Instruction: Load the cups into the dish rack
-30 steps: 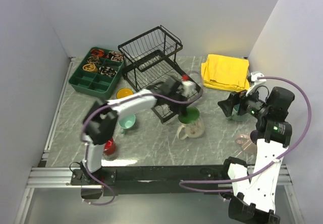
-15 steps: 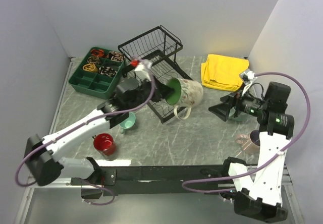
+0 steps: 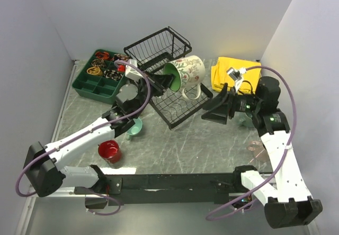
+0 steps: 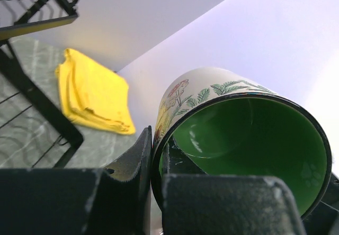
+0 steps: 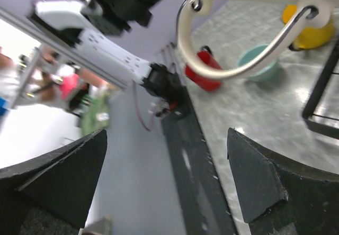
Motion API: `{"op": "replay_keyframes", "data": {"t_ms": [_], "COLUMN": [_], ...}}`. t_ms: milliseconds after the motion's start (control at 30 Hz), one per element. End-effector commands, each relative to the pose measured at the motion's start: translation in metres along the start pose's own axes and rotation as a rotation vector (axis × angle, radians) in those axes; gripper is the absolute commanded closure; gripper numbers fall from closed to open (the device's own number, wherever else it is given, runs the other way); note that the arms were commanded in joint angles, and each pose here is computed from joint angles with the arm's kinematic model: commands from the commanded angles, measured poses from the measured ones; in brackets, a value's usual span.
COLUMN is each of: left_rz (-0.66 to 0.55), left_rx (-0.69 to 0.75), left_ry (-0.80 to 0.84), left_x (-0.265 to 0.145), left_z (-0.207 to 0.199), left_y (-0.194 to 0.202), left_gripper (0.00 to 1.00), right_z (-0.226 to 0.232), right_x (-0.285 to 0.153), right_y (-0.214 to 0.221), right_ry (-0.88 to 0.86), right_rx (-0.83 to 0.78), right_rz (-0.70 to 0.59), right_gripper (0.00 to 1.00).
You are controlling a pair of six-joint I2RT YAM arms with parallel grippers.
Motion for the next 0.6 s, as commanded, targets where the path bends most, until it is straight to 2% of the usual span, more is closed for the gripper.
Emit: {"op": "replay_keyframes", "data": {"t_ms": [0,33,100,133,200,433,567], "left_rz": [-0.286,-0.293,-0.29,-0.293,-0.294,-0.325,-0.334], "left_rx": [-0.197,-0.2,-0.205,-0.212,-0.226,-0.278,-0.302], "left_ry": [0.285,0.296,0.305,0.313,0.319,0.341,0.369], "left_x": [-0.003,-0.001,-0.001,0.001,0.001,0.001,0.004], "left_z": [-0.071,-0.075,-0.079,-0.079,-0.081,-0.085,-0.091], "left_y": [-0.072,-0.073,-0.071,-0.07,-0.068,-0.065,-0.061], "left_gripper": [0.99,0.99,0.99,0.99,0.99,0.99,0.99], "right_z": [0.016,0.015,0.019,0.024,0.03,0.027,0.026], "right_x": [0.014,0.016,0.019,0.02,0.022,0.028,0.032], "right_y": [-0.028,-0.03,-0.04,-0.043,-0.05,-0.065,-0.071], "right_ry": [-0.091,-0.086,-0.113,-0.126,-0.155,-0.213,-0.234], "right_rx": [0.08,0.117,0.067,0.11,0.094,0.289,0.329], "right_rz": [-0.047,-0.052,-0.082,-0.095,-0.129,-0.186,-0.179], "right_gripper": [0.0,0.0,0.0,0.0,0.0,0.04,0.05]}}
Point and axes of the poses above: each gripper's point midway between its finger pads, its own x axis out along the fingers, its own z axis along the line the jaws close on, y = z × x, the point moved 7 cm from there along -x, back along the fingers, and after that the axes turned 15 degrees about x, right-handed, at the moved point
